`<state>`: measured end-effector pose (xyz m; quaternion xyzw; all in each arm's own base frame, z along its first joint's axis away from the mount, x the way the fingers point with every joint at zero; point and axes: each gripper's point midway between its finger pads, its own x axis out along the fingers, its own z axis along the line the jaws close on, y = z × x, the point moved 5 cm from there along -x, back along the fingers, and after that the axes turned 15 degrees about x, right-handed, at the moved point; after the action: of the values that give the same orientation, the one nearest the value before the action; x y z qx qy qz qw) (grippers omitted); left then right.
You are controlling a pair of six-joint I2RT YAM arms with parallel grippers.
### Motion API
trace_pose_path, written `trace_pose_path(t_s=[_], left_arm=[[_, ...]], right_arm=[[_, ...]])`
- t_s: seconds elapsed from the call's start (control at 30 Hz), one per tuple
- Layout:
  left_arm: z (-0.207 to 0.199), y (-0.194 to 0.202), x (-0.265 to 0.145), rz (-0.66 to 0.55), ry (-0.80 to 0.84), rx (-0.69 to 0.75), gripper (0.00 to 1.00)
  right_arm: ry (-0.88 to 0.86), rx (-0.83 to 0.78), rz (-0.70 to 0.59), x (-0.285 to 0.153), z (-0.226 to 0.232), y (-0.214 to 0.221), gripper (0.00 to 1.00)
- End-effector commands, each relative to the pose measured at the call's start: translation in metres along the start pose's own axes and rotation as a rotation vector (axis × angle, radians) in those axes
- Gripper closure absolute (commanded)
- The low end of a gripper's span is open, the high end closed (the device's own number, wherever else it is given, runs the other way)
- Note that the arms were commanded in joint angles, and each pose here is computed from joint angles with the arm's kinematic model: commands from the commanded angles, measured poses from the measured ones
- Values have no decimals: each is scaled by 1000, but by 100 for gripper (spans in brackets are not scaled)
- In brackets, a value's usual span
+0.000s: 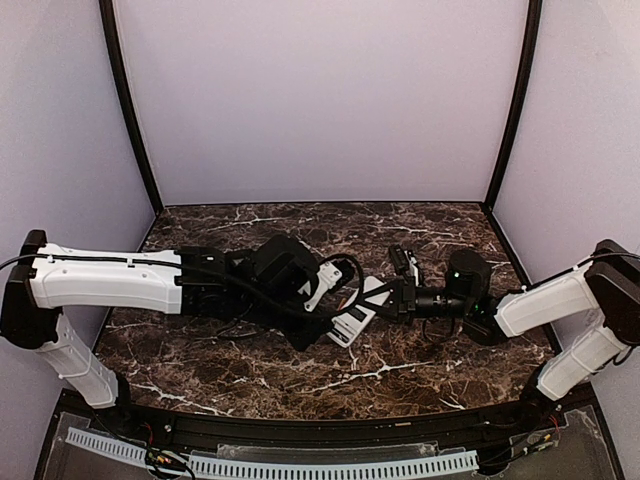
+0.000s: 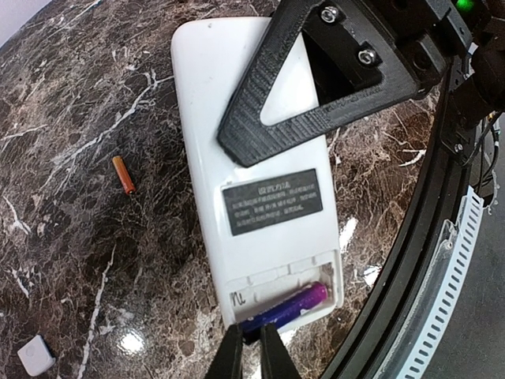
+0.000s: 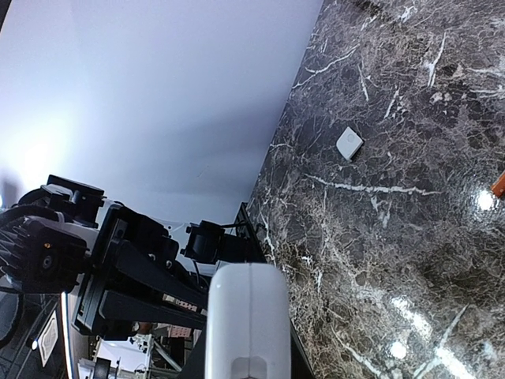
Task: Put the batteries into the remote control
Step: Load the battery into the battery compartment.
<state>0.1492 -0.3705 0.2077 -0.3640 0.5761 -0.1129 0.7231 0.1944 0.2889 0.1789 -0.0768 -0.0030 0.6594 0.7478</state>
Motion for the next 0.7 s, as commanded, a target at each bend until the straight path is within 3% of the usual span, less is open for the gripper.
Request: trace_pose_path(t_s=[0.0,0.33,0.67], left_arm=[[-6,8,8,42,40,15,92],[-8,19,21,106,51,33,96],[0,24,31,260,-87,86,96]], right_arm=[[-119,-82,0,-1,29,-4,100],[-153,-100,5,-1,37,-4,100],[-167,-106,16,0,41,-4,100]])
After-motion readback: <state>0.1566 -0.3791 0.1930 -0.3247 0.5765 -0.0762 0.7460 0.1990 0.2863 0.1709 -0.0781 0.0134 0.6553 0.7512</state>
